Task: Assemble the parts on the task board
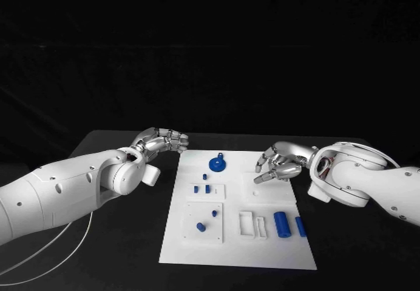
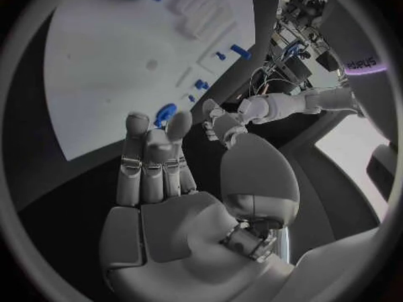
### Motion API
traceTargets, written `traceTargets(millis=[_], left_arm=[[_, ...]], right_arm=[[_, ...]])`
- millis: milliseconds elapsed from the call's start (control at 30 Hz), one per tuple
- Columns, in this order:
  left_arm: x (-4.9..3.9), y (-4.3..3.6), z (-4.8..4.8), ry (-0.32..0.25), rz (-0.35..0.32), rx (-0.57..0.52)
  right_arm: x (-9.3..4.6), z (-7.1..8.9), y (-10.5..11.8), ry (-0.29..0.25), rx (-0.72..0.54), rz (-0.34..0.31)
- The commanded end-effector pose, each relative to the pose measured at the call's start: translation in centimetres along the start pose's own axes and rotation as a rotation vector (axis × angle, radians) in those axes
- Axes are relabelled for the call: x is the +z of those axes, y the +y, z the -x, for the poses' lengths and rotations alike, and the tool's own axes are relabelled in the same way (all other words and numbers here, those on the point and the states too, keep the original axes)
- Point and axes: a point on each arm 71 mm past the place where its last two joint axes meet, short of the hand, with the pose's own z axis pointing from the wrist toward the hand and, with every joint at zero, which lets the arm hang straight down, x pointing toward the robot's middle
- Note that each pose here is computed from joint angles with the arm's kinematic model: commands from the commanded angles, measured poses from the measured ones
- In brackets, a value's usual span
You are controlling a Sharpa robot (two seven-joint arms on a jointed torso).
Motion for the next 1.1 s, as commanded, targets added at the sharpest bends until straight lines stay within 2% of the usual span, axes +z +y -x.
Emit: traceTargets(millis=[33,200,300,467,567,767,933,1100], left_arm=[[0.06,-0.04,-0.17,0.012,-0.009,-0.016],[0.03,0.19,-0.1,0.008,-0.005,-0.018],[-0.02,0.37,-0.12,0.009,-0.001,-0.021],[-0.07,0.51,-0.07,0.007,0.002,-0.021],[-0.19,0.69,-0.06,0.008,0.005,-0.023],[-0.41,0.99,0.16,0.003,0.012,-0.024],[-0.52,1.06,0.22,0.003,0.013,-0.025],[-0.57,1.13,0.26,0.004,0.016,-0.025]], right_arm=[[-0.8,-1.3,-1.3,0.193,0.039,-0.122],[-2.2,-1.8,-2.7,0.25,0.063,-0.183],[-3.1,-2.4,-3.4,0.293,0.076,-0.195],[-4.3,-3.2,-3.9,0.304,0.06,-0.225],[-5.0,-3.4,-3.7,0.283,0.031,-0.227],[-6.1,-3.5,-3.7,0.277,0.011,-0.247],[-7.0,-3.5,-4.2,0.314,0.001,-0.262],[-7.3,-2.9,-4.3,0.327,-0.012,-0.274]])
